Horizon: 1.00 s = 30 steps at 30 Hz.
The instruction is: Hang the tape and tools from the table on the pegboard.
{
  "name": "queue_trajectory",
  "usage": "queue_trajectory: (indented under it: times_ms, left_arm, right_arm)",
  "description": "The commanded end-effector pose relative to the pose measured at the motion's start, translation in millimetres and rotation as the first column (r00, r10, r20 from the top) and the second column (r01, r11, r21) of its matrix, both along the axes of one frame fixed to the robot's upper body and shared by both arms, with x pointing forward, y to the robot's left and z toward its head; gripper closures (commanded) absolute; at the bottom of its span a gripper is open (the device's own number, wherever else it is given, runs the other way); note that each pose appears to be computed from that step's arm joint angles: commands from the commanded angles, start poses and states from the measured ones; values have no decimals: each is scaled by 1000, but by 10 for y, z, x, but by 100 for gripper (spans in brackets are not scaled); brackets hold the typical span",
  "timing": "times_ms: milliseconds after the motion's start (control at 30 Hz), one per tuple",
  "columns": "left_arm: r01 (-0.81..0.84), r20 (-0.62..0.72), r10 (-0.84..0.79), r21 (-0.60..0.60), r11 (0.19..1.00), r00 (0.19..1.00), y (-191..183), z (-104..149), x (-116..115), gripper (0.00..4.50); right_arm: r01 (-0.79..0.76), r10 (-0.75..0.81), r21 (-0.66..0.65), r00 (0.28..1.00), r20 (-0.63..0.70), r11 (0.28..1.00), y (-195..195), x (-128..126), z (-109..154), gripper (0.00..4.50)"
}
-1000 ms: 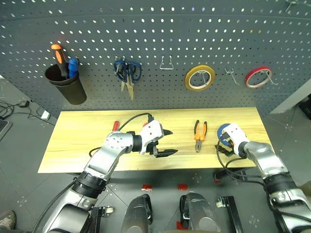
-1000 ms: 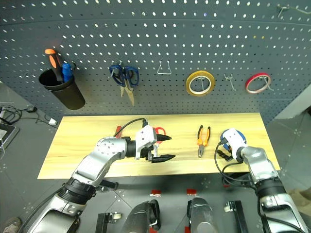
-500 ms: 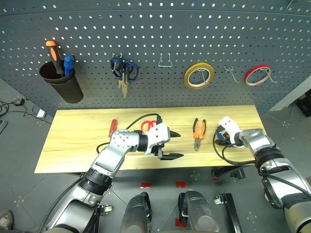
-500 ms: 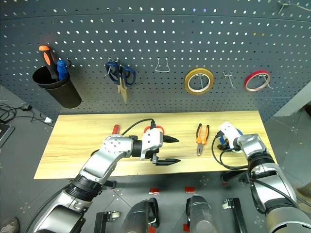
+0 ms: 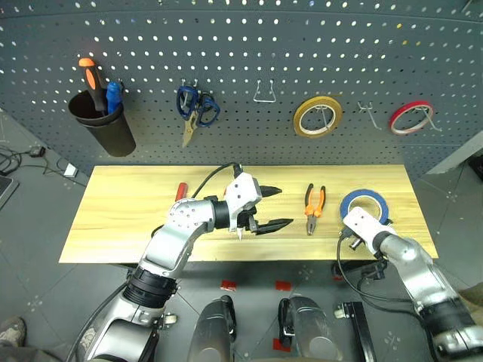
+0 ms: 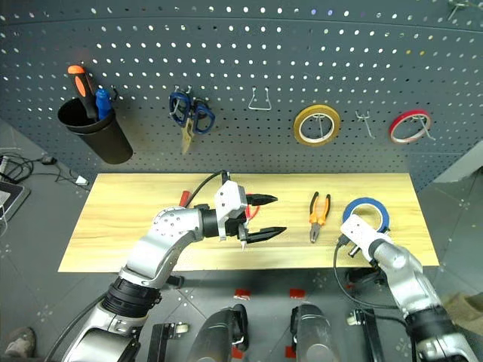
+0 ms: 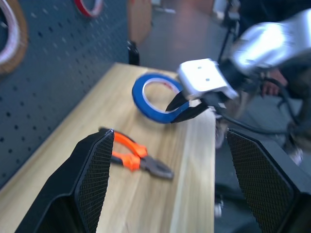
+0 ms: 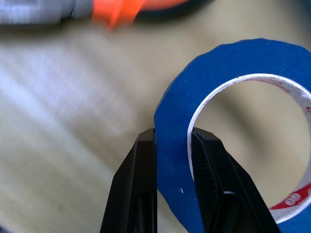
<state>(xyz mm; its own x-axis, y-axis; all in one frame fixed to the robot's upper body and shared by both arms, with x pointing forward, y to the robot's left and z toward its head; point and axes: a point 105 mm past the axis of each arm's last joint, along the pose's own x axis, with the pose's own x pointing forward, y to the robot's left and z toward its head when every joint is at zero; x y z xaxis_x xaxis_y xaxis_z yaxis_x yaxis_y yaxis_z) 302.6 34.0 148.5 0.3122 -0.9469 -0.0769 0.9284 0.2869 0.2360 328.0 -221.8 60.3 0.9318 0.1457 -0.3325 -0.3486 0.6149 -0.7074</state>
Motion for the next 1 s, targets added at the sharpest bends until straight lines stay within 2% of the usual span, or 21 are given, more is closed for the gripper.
queue_trajectory:
  times_ms: [33,133,200,300,433,633,800,867,900,1000]
  left_arm:
    - [27,56,-22,-99,995,998,-70,316,-61,62]
    - [39,67,-32,-114,993,997,-110,405,-54,62]
    - [-10,119,23,-110,994,993,-122,471,48,62]
    - [-67,151,87,-130,989,985,-127,536,159,62]
    - [-51,160,71,-130,990,985,-180,545,157,62]
    - [-30,172,49,-110,994,984,-227,506,144,62]
    - [-43,166,58,-89,995,984,-191,430,167,62]
    - [-52,162,64,-77,996,985,-159,390,174,62]
    - [-55,161,66,-71,996,985,-142,374,175,62]
    - [-96,146,95,2,995,985,75,213,207,62]
  right_arm:
    - [-86,109,-91,953,282,992,307,-85,551,383]
    - [-130,155,-92,915,374,987,507,-147,724,383]
    - [-142,174,-103,870,462,984,583,-122,927,383]
    - [-129,161,-98,841,516,987,553,-34,1082,383]
    - [-111,146,-96,815,560,989,464,111,1222,383]
    - [-97,107,-48,823,558,994,334,331,1267,383]
    - [-156,108,43,837,536,987,357,419,1257,383]
    - [-158,97,71,841,532,985,358,414,1231,310]
    - [-164,98,80,845,526,983,367,402,1212,288]
    - [-151,54,172,883,466,974,405,306,1037,188]
